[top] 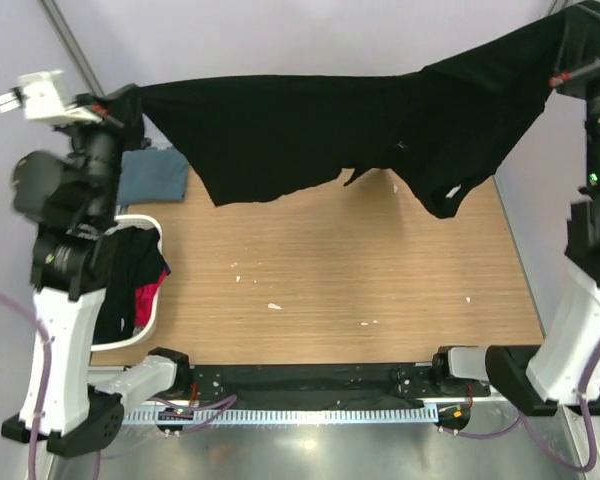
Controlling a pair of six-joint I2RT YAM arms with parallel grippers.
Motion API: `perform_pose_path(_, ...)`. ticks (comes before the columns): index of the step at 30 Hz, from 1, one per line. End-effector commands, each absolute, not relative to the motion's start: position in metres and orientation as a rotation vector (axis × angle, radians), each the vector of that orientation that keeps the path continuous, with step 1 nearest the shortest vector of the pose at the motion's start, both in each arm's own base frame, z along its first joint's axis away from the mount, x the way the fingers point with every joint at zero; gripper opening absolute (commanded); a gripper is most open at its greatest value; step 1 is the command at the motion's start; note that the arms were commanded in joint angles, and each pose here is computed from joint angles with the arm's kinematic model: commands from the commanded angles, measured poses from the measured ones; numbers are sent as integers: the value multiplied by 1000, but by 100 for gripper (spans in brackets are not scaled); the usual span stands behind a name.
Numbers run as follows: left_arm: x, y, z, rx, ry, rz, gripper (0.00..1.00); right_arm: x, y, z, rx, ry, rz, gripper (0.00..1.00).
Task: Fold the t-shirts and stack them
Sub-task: Flatten the tshirt out
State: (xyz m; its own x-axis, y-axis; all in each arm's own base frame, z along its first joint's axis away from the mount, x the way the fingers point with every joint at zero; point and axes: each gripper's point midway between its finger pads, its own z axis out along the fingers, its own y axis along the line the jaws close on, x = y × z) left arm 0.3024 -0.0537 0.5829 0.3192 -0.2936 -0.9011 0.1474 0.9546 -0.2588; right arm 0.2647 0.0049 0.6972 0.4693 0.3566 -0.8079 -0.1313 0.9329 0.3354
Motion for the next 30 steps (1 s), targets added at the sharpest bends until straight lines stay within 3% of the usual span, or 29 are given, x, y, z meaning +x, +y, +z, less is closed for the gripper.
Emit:
perform_pose_path(1,239,-40,641,-113,1038,-314,0,190,7,740,167,876,280,1)
perform_pose_path(10,152,-21,675,-100,948,-334,0,85,24,767,65,711,294,1)
perform_pose_path(15,133,-2,671,-155,960,-272,0,87,48,769,-9,715,367,1)
perform_pose_path(18,134,13,667,-217,988,-210,0,115,38,765,23,757,349,1)
perform_pose_path(22,173,13,648,-246,1086,-144,0,172,16,744,89,871,282,1)
perform_pose_path(26,237,3,608,-265,1215,-90,0,262,-12,696,174,1054,243,1)
perform_pose_path(30,306,-7,532,-290,1364,-23,0,347,-35,634,218,1218,181,1)
